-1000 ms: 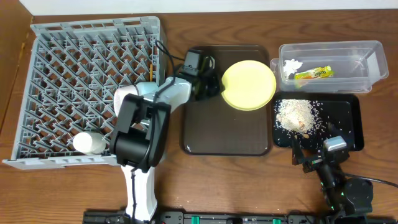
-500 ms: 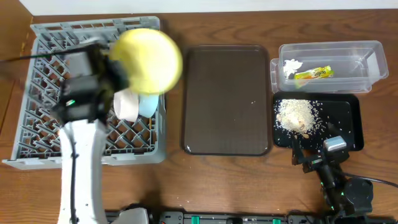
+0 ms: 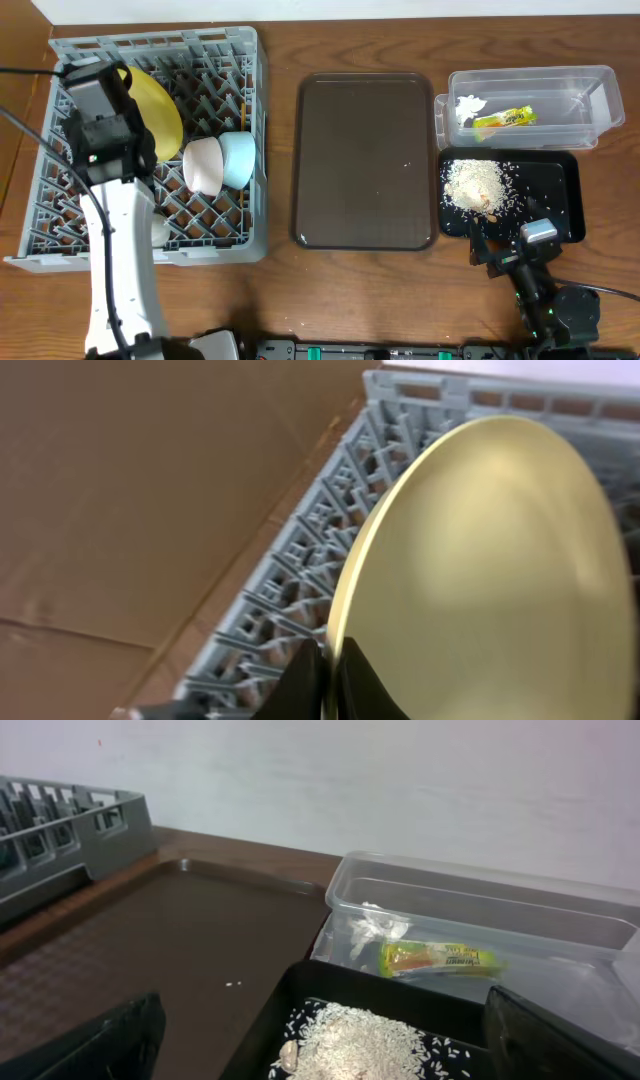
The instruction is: Sort waste into correct bins and load items into the dishwasher
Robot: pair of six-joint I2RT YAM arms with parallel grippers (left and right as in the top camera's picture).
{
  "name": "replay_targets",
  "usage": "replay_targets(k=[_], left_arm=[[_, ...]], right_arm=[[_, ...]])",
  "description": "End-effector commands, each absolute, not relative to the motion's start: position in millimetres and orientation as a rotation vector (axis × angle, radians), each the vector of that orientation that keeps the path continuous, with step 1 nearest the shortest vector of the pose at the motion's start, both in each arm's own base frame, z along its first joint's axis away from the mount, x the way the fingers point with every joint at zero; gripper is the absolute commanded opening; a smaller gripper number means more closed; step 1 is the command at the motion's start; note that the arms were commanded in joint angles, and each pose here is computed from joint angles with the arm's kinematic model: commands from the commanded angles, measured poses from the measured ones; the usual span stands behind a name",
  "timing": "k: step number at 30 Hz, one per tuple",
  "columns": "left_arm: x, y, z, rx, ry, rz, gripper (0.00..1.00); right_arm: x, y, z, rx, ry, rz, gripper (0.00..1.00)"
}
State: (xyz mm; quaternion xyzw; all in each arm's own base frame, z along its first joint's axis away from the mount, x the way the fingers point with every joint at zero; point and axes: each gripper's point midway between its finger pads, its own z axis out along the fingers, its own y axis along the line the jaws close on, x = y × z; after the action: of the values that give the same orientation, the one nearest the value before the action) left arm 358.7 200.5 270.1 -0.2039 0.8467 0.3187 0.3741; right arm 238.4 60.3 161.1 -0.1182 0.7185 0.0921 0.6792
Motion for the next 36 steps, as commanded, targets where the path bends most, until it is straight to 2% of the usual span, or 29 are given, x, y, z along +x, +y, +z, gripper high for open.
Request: replay_targets(k=[1, 9, 20, 23, 27, 29, 31, 33, 34, 36], left_arm=[[356.2, 218.6, 261.6, -0.49, 2.207, 1.007, 0.07], [372.4, 229.4, 250.3, -0.429, 2.216, 1.128, 0.08], [390.4, 197.9, 231.0, -0.313, 2.265, 1.088, 0.08], [395.9, 184.5, 229.1, -0.319, 2.256, 1.049, 0.1], [398.2, 155.6, 220.2, -0.277, 2.292, 0.999, 0.17], [394.1, 138.6, 211.1, -0.28, 2.329, 0.962, 0.25], [386.9, 121.7, 200.0, -0.281, 2.381, 0.92, 0.42], [381.5, 113.3, 196.1, -0.32, 2.395, 0.886, 0.53], [378.5, 105.8, 193.9, -0.349, 2.405, 0.834, 0.57], [376.2, 80.7, 187.8, -0.321, 2.461, 0.654, 0.59]], right_arm=[[239.5, 55.2, 160.4, -0.255, 1.613, 0.185, 0.99], [239.5, 55.2, 160.4, -0.255, 1.613, 0.185, 0.99], [239.5, 55.2, 160.4, -0.255, 1.613, 0.185, 0.99], [239.5, 55.2, 160.4, -0.255, 1.613, 0.185, 0.99], [239.5, 55.2, 160.4, -0.255, 1.613, 0.185, 0.99], [239.5, 55.2, 160.4, -0.255, 1.613, 0.185, 0.99], [239.5, 55.2, 160.4, -0.255, 1.613, 0.185, 0.99], [239.5, 55.2, 160.4, -0.255, 1.613, 0.185, 0.99], [239.5, 55.2, 160.4, -0.255, 1.613, 0.185, 0.99], [239.5, 55.2, 160.4, -0.255, 1.613, 0.185, 0.99]])
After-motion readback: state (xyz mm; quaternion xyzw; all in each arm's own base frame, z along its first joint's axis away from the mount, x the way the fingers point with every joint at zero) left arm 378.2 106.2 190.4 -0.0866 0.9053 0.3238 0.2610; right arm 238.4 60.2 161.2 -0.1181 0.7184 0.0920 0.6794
